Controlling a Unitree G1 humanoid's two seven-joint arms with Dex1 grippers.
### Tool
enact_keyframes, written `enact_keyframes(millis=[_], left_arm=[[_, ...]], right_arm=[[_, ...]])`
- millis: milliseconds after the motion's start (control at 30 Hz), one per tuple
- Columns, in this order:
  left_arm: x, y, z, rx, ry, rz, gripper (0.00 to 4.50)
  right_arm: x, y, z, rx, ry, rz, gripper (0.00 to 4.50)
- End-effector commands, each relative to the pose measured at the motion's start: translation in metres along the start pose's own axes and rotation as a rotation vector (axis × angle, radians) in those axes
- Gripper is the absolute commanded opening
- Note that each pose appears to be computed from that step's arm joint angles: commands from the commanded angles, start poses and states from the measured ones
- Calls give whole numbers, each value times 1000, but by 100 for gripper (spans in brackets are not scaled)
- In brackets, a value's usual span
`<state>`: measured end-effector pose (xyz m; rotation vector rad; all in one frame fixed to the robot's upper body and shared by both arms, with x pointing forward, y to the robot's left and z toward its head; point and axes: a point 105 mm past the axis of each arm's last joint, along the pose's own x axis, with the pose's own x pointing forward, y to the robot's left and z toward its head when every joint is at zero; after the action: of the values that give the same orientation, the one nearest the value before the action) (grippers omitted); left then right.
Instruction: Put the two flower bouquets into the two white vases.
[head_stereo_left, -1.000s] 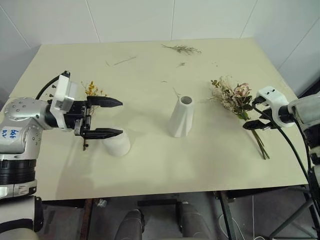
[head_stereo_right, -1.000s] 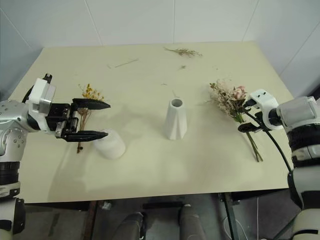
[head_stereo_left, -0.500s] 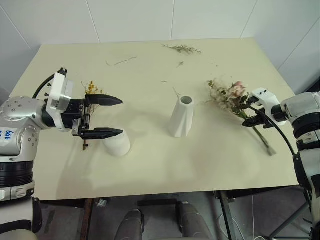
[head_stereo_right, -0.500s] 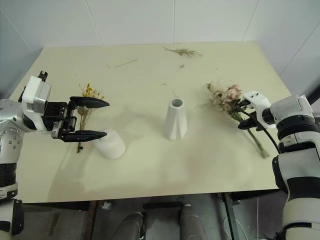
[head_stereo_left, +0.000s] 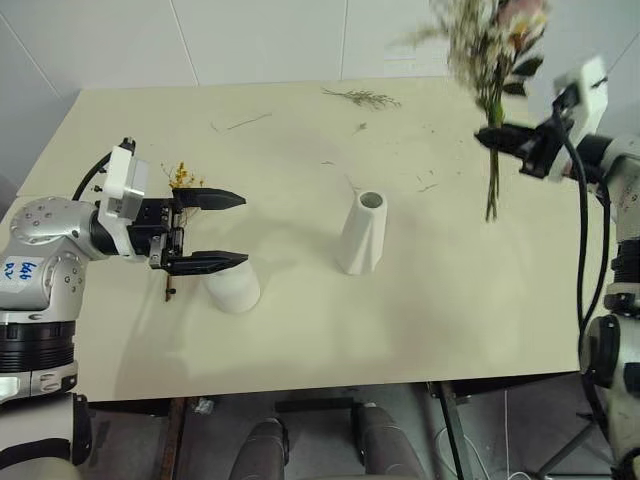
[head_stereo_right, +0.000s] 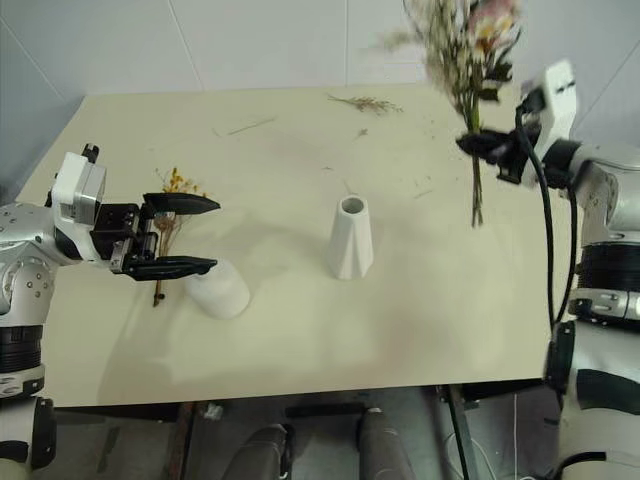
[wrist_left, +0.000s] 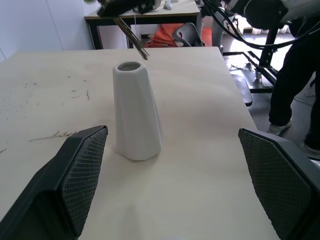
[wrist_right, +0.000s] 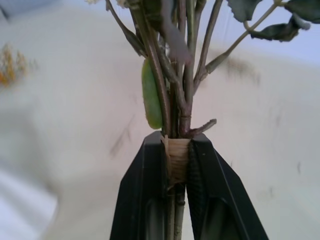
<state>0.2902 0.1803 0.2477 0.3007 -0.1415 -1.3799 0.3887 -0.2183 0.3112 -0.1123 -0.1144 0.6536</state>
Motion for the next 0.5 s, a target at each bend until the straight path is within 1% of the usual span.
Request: enact_keyframes(millis=[33, 67, 100, 167, 333, 500], left_arm=[[0, 5, 4, 27, -9, 9, 450], [1, 6, 4, 27, -12, 11, 450], [2, 9, 4, 28, -17, 17, 450], [2, 12, 3, 28, -24, 27, 450], [3, 15, 2, 26, -30, 33, 450], [3, 15, 2, 22, -34, 40, 450]], right_arm=[[3, 37, 40, -2, -250, 48, 18], [5, 54, 50, -1, -328, 90, 18], [7, 66, 55, 27, -374, 126, 18], [12, 84, 61, 42, -435, 173, 18], [23, 113, 61, 51, -444, 247, 18], [24, 119, 56, 58, -412, 275, 18]])
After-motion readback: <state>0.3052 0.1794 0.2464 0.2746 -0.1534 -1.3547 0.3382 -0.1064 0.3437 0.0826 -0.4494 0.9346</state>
